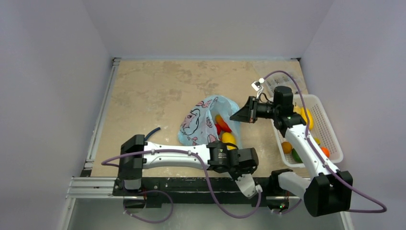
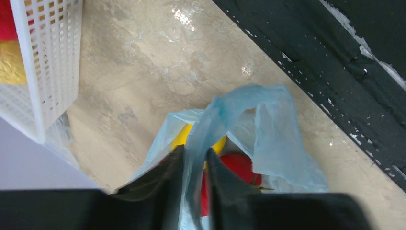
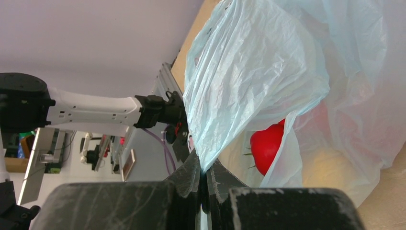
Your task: Place the fake fruits into the plastic bag and tie a complex knot
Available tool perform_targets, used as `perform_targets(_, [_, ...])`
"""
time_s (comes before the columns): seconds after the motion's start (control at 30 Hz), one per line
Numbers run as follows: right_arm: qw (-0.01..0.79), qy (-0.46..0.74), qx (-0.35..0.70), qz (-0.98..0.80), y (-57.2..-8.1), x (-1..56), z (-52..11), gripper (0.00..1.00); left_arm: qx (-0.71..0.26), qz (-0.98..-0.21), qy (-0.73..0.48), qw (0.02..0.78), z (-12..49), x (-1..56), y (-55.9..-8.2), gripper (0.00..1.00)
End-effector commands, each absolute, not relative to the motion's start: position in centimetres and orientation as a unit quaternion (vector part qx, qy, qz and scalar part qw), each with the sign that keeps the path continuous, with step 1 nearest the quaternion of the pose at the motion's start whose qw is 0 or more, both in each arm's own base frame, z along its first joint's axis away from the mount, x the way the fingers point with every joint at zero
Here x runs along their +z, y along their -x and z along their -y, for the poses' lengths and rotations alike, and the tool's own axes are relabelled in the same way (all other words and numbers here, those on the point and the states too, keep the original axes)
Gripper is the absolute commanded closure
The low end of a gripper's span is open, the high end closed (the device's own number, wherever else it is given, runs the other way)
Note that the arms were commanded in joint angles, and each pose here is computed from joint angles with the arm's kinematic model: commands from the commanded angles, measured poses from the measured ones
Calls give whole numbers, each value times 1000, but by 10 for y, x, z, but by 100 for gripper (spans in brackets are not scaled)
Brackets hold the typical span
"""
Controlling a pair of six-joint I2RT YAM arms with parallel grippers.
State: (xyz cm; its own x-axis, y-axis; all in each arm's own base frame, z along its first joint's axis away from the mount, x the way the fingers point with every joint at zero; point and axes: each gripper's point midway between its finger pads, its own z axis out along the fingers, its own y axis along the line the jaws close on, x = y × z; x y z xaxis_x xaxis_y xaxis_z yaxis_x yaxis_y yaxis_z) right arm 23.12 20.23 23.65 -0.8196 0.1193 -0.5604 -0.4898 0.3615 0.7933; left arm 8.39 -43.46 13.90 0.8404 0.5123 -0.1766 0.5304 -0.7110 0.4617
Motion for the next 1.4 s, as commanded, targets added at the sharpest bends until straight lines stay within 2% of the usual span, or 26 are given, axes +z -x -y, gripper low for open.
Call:
perform_targets(0.0, [290, 144, 560, -762, -231, 252, -203, 100, -44, -352, -877, 324, 432, 186, -101, 90])
perform_targets(0.03, [299, 151, 559, -759, -233, 260, -202, 100, -68, -377, -860, 336, 426, 200, -102, 100])
perform_targets(0.1, [319, 168, 555, -750, -236, 278, -200, 100, -121, -431, -817, 363, 411, 231, -109, 100])
perform_targets(0.23, [352, 197, 543, -737, -237, 317, -194, 100, -294, -542, -681, 395, 360, 304, -121, 100])
perform_targets(0.3, [366, 203, 544, -728, -235, 335, -192, 100, -359, -571, -612, 413, 331, 333, -129, 100])
perform_targets(0.47, [405, 219, 548, -698, -229, 388, -185, 100, -385, -580, -495, 520, 267, 398, -157, 100])
perform_targets(0.57, [403, 209, 558, -695, -222, 408, -179, 100, -378, -598, -440, 553, 236, 423, -172, 100])
perform_targets(0.63, [398, 193, 558, -702, -220, 406, -173, 100, -367, -612, -421, 560, 219, 423, -180, 100])
perform_targets(0.77, [376, 164, 548, -729, -229, 366, -164, 100, -339, -661, -397, 539, 194, 376, -206, 100])
perform_targets(0.9, [415, 170, 516, -730, -249, 353, -160, 100, -311, -706, -386, 505, 174, 307, -235, 100])
perform_targets(1.0, [447, 164, 507, -719, -258, 367, -158, 100, -311, -722, -366, 498, 162, 296, -249, 100])
perform_targets(1.13, [477, 158, 508, -700, -261, 391, -157, 100, -319, -719, -356, 504, 155, 321, -253, 87])
perform_targets(1.17, [479, 152, 511, -697, -262, 395, -158, 100, -324, -723, -357, 496, 155, 324, -254, 79])
perform_targets(1.2, [482, 150, 511, -696, -263, 398, -157, 100, -328, -726, -361, 485, 155, 328, -253, 62])
perform_targets(1.27, [487, 149, 505, -697, -265, 401, -156, 100, -344, -733, -378, 450, 156, 334, -245, 44])
perform_targets(1.37, [491, 149, 503, -696, -268, 399, -156, 100, -372, -716, -426, 409, 157, 353, -225, 31])
